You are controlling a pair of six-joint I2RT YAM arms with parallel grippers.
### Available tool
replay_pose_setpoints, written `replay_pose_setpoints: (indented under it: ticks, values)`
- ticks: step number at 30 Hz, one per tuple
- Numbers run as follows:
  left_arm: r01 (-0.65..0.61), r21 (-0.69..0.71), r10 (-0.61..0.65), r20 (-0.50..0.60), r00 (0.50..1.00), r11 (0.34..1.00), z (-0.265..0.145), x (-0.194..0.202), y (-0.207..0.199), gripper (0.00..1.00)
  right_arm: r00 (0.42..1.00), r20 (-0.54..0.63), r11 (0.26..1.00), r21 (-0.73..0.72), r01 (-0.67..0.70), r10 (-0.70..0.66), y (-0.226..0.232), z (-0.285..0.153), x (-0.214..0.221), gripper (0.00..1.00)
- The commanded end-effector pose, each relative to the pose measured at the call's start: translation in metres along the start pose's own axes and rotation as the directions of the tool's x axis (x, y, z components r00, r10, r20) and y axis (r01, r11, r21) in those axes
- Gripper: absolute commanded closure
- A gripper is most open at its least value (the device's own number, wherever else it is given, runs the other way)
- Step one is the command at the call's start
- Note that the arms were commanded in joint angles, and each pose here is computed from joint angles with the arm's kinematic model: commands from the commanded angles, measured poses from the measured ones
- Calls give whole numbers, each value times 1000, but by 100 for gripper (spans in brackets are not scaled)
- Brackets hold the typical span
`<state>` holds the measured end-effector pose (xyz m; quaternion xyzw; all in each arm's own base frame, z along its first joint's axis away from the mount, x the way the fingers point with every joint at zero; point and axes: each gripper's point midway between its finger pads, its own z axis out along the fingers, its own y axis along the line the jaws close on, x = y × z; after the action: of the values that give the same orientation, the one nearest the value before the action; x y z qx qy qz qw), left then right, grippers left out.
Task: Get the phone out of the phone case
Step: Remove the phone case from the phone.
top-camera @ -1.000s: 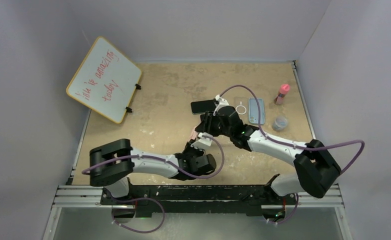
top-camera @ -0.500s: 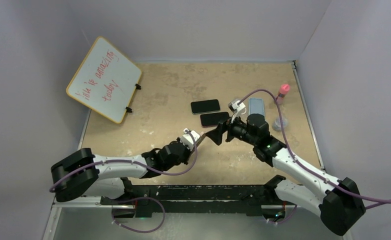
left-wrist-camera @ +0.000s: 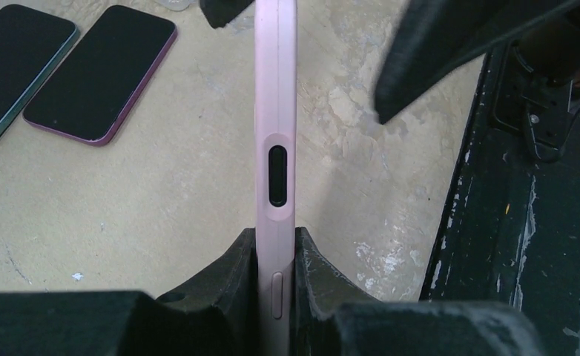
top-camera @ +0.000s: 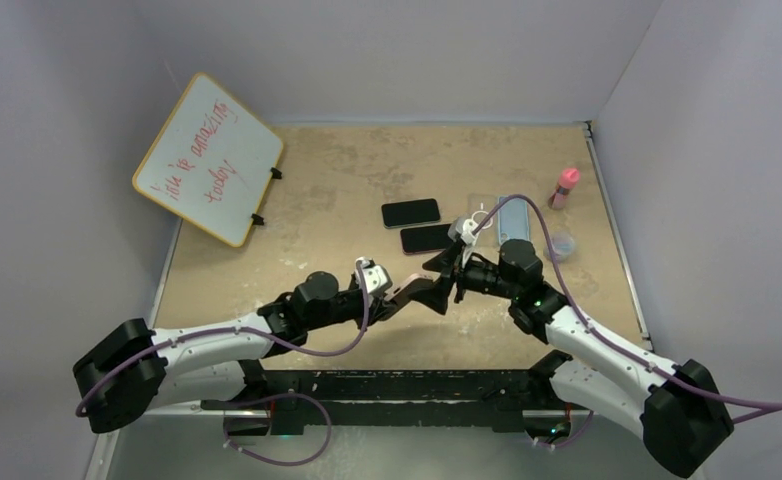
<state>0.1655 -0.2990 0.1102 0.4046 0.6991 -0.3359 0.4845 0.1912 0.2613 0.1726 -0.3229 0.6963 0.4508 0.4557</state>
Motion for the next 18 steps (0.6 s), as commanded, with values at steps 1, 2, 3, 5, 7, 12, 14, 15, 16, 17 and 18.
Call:
replay_pose_setpoints:
  ticks: [1,2,3,5,7,12,14,15,16,17,18]
  values:
    - [-25,147,6,130,992,989,-5,-35,-13,100,994,14,965,-236,112,-112,38,-3,-5,16]
    - [-20,170,-3,132,991,985,-6,-35,-14,100,994,2,955,-276,110,-114,43,-3,-3,19]
    - [-17,193,-9,136,991,981,-7,-36,-16,100,994,-13,943,-317,103,-113,48,-3,0,21]
    - [-13,237,-20,139,990,971,-9,-36,-20,100,993,-27,920,-381,96,-115,56,-4,1,27]
    - [-15,263,-22,140,990,965,-11,-36,-22,100,993,-42,906,-415,86,-114,60,-3,1,31]
    - [-21,289,-20,139,990,957,-13,-34,-25,100,991,-45,878,-471,87,-123,68,-4,-3,37]
    - [-24,297,-18,135,991,955,-13,-32,-26,100,991,-46,868,-489,85,-124,71,-5,-4,41]
    - [-25,297,-16,133,991,954,-13,-32,-26,100,991,-46,863,-499,84,-123,73,-6,-5,43]
    - [-26,296,-13,131,991,955,-13,-32,-25,100,991,-47,858,-508,82,-122,74,-6,-7,46]
    - [-29,297,-10,128,992,954,-12,-31,-25,100,992,-50,853,-516,76,-119,75,-6,-7,47]
    - [-32,299,-7,128,992,954,-12,-32,-26,100,992,-50,850,-522,74,-118,77,-6,-9,48]
